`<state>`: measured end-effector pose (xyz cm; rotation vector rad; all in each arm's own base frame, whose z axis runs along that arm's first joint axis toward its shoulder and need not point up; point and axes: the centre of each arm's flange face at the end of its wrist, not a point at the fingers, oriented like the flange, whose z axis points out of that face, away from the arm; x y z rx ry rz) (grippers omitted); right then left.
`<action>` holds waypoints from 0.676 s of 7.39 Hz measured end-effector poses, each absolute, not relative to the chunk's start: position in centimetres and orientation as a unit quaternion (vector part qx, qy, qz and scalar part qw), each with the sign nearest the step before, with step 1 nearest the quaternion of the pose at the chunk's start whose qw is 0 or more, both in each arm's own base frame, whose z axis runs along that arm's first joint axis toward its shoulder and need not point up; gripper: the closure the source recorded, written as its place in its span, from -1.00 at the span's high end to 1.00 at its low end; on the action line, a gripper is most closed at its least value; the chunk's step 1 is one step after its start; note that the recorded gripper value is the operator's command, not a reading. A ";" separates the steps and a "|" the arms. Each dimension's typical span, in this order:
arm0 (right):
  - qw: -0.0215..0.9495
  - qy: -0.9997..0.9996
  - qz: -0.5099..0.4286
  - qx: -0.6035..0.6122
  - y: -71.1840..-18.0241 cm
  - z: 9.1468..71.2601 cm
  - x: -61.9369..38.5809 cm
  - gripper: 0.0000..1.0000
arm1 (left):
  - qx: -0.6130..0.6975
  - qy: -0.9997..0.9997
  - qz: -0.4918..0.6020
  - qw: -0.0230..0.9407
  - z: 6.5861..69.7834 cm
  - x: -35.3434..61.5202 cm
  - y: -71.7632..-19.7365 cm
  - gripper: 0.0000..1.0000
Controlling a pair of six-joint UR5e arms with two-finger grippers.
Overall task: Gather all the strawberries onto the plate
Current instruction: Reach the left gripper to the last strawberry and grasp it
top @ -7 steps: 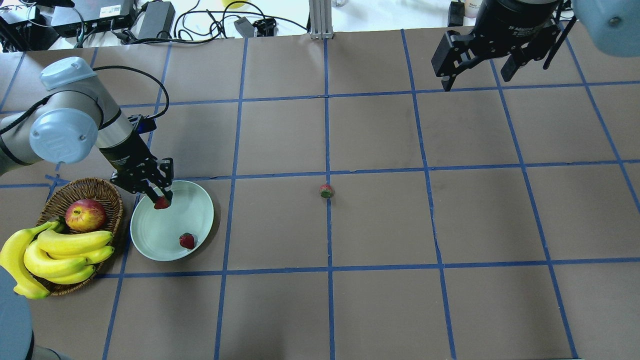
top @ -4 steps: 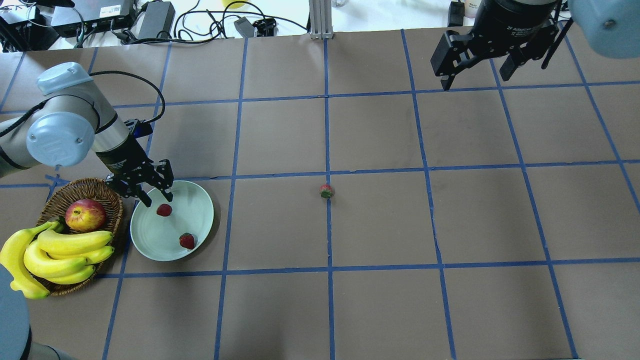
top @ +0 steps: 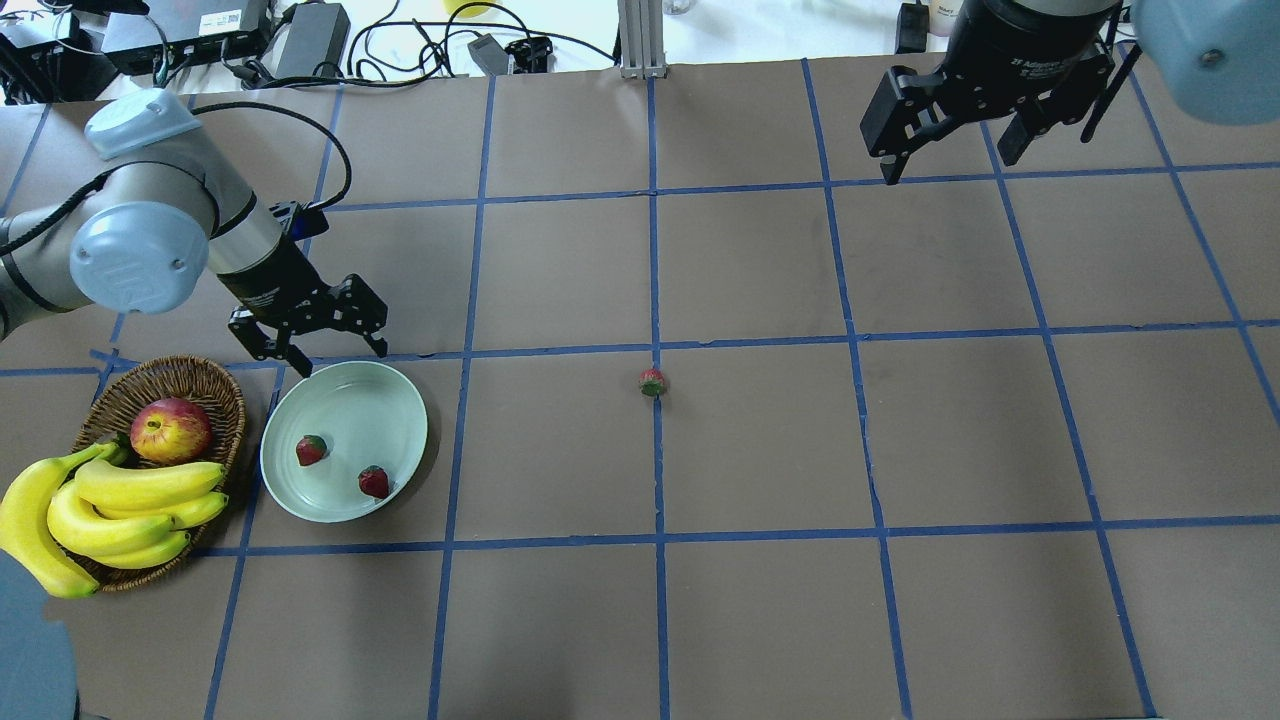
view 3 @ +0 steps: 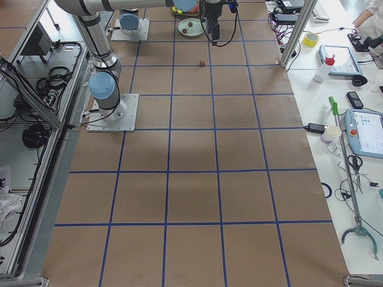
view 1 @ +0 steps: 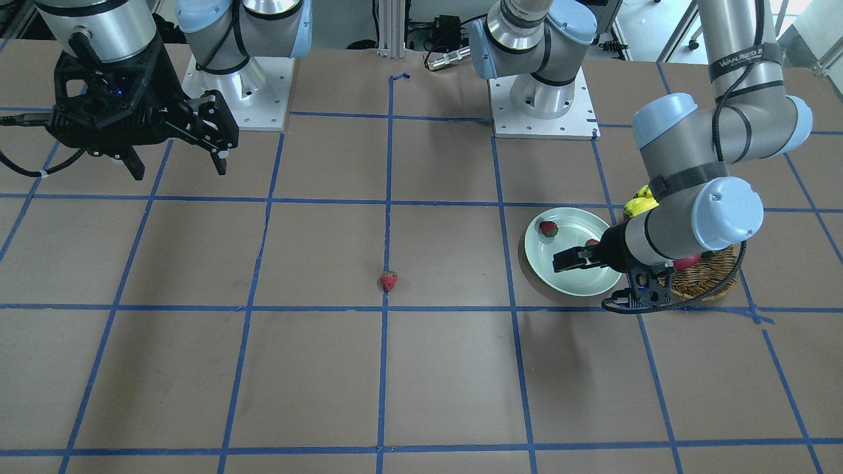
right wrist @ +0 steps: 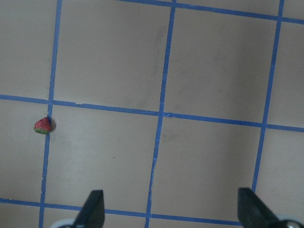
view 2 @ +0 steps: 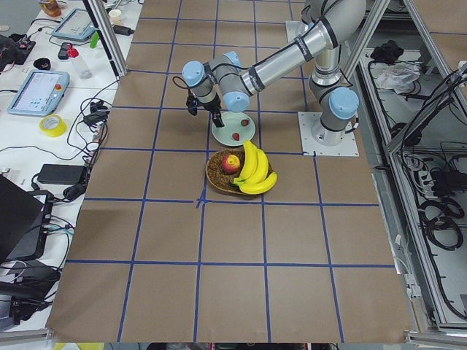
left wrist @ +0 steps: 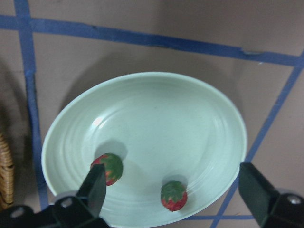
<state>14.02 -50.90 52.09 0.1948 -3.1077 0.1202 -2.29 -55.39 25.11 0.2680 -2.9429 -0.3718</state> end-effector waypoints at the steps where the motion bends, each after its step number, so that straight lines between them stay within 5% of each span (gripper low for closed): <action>1: 0.013 -0.997 0.038 0.062 -50.9 52.0 14.0 1.00 | 0.102 -0.985 -0.105 0.086 25.5 -6.1 -56.0 1.00; 5: 0.013 -0.997 0.043 0.062 -50.9 52.1 14.0 1.00 | 0.090 -0.982 -0.071 0.149 25.0 -18.5 -55.6 1.00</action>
